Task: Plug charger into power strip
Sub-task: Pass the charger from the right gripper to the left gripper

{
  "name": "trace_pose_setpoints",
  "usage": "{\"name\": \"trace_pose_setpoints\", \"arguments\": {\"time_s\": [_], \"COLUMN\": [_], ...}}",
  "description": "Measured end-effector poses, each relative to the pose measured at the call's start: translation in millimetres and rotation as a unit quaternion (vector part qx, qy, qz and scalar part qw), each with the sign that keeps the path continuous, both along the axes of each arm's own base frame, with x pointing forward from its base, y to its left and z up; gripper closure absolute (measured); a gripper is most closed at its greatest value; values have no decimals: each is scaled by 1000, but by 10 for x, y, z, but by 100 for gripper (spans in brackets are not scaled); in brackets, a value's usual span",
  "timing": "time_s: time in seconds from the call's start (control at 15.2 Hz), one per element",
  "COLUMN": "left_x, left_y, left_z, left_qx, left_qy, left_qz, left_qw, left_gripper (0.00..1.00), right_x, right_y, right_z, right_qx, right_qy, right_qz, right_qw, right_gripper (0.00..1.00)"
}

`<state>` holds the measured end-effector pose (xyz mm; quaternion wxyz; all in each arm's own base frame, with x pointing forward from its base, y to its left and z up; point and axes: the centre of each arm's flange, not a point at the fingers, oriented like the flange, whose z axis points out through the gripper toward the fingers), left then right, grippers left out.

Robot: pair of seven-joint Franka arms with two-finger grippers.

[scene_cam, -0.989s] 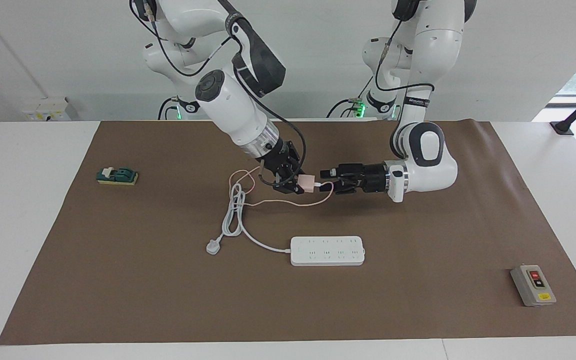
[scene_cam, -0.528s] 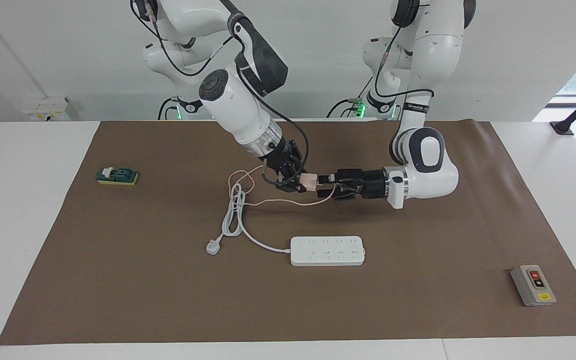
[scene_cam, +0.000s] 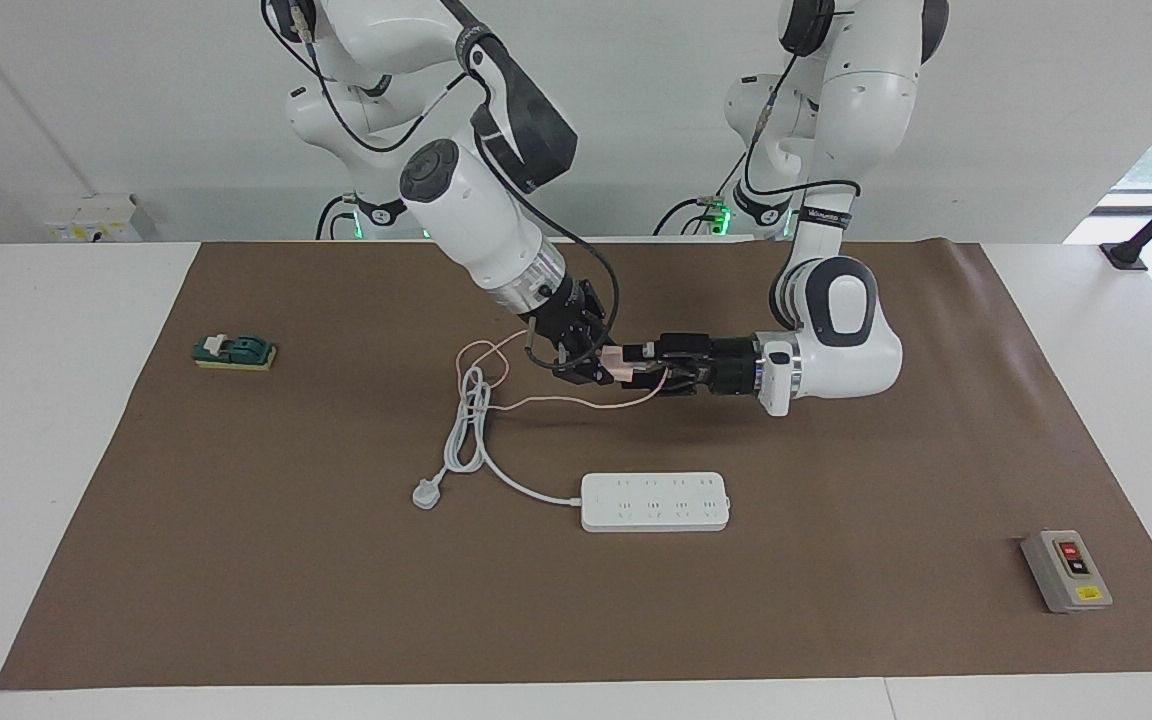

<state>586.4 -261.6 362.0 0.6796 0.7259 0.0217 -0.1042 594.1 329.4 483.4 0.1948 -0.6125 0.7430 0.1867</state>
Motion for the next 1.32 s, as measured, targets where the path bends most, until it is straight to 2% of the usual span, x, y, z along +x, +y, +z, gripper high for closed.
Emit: {"name": "trace_pose_setpoints", "arguments": {"time_s": [0.07, 0.2, 0.26, 0.4, 0.59, 0.66, 0.86, 0.92, 0.99, 1.32], "left_x": [0, 0, 1, -4, -9, -9, -7, -7, -4, -4], "left_y": [7, 22, 26, 24, 19, 20, 24, 25, 28, 36], "left_z": [2, 6, 6, 0, -5, -5, -7, -1, 11, 16], "left_qx": [-1, -3, -4, -3, -2, -2, -2, -3, -4, -3], "left_qy": [0, 1, 1, 1, 2, 2, 2, 2, -6, -12], "left_qz": [-1, -3, -3, -6, -7, -7, -7, -7, -10, -14], "left_qw": [1000, 1000, 1000, 1000, 1000, 1000, 1000, 1000, 1000, 1000], "left_gripper": [15, 28, 28, 37, 41, 48, 52, 56, 66, 67], "right_x": [-1, -2, -2, -2, -2, -2, -2, -3, -7, -14], "right_y": [0, -1, -1, -1, -1, -2, -2, -3, -3, 5], "right_z": [-4, -7, -7, -6, -4, -4, -4, -9, -21, -21], "right_qx": [0, 0, 0, 0, 0, 0, 0, -1, 0, 0], "right_qy": [0, 1, 1, 1, 0, 0, 0, 1, 5, 8], "right_qz": [0, 0, 0, 0, 0, 0, 0, 0, -2, -5], "right_qw": [1000, 1000, 1000, 1000, 1000, 1000, 1000, 1000, 1000, 1000], "right_gripper": [53, 53, 53, 53, 53, 53, 53, 53, 53, 53]}}
